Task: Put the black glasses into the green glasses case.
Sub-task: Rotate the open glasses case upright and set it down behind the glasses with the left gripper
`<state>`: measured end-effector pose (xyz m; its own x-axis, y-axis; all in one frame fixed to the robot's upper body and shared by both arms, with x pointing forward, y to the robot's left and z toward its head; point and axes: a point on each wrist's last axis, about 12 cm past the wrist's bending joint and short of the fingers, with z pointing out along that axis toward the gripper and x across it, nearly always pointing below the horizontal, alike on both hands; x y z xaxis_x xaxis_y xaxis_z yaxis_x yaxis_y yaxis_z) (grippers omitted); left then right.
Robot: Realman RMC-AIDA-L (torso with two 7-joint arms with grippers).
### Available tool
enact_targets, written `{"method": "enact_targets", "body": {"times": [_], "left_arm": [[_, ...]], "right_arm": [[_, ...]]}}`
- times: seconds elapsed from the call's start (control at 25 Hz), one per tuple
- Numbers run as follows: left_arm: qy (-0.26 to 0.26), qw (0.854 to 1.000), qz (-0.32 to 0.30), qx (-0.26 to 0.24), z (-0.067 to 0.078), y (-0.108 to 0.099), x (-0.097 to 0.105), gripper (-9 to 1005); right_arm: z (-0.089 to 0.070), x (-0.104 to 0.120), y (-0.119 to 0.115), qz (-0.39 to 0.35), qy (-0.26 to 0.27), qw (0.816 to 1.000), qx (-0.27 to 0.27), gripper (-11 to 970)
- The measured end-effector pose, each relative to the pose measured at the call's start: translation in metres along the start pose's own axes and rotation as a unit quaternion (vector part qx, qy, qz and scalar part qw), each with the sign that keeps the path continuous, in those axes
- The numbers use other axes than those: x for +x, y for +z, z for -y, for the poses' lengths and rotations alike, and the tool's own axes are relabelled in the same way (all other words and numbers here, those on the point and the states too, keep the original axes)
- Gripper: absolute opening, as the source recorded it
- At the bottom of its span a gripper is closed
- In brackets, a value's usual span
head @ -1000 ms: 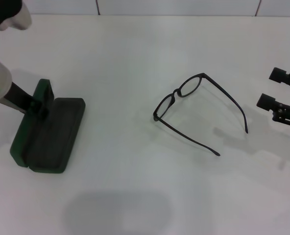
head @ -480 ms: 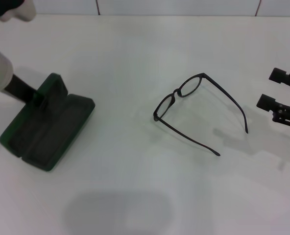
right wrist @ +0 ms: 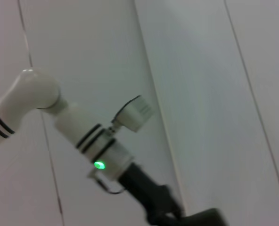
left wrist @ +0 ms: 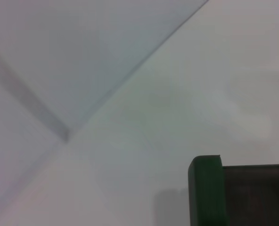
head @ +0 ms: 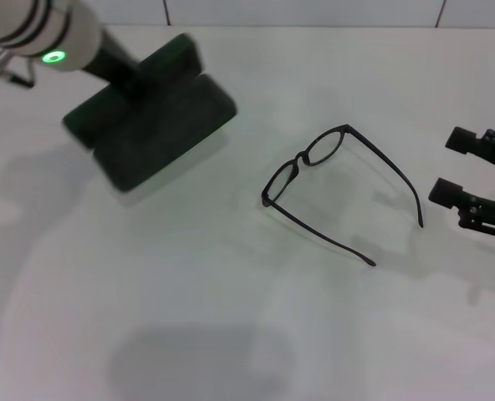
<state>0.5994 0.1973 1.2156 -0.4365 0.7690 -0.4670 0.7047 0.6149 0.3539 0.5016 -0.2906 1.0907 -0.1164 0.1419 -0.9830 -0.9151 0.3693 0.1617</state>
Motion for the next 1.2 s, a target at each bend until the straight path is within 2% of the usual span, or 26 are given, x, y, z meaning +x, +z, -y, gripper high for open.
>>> {"method": "enact_targets", "body": {"times": [0.12, 0.24, 0.44, 0.6, 0.76, 1.0, 1.2], "left_arm": [[0.074, 0.997, 0.031, -0.013, 0.007, 0.007, -0.017, 193], [0.157, 0.984, 0.072, -0.037, 0.017, 0.019, -0.039, 191], [0.247, 0.961, 0.106, -0.064, 0.030, 0.045, -0.057, 186], [0.283, 0.951, 0.108, -0.066, 0.042, 0.067, -0.060, 183], [0.298, 0.947, 0.103, -0.063, 0.047, 0.081, -0.062, 180], [0.308, 0.945, 0.096, -0.052, 0.056, 0.090, -0.063, 149], [0.301, 0.947, 0.099, -0.054, 0.056, 0.090, -0.060, 142]], "right_arm": [[-0.005, 0.004, -0.001, 0.004, 0.007, 1.000, -0.005, 851], [-0.010, 0.009, -0.005, 0.008, 0.019, 1.000, -0.004, 850], [-0.015, 0.016, -0.009, 0.011, 0.035, 0.999, 0.000, 851], [-0.018, 0.018, -0.009, 0.011, 0.040, 0.999, 0.001, 852], [-0.019, 0.021, -0.007, 0.013, 0.044, 0.999, -0.001, 853], [-0.018, 0.020, -0.005, 0.014, 0.041, 0.999, -0.003, 838], [-0.019, 0.021, -0.006, 0.014, 0.042, 0.999, -0.002, 838]]}}
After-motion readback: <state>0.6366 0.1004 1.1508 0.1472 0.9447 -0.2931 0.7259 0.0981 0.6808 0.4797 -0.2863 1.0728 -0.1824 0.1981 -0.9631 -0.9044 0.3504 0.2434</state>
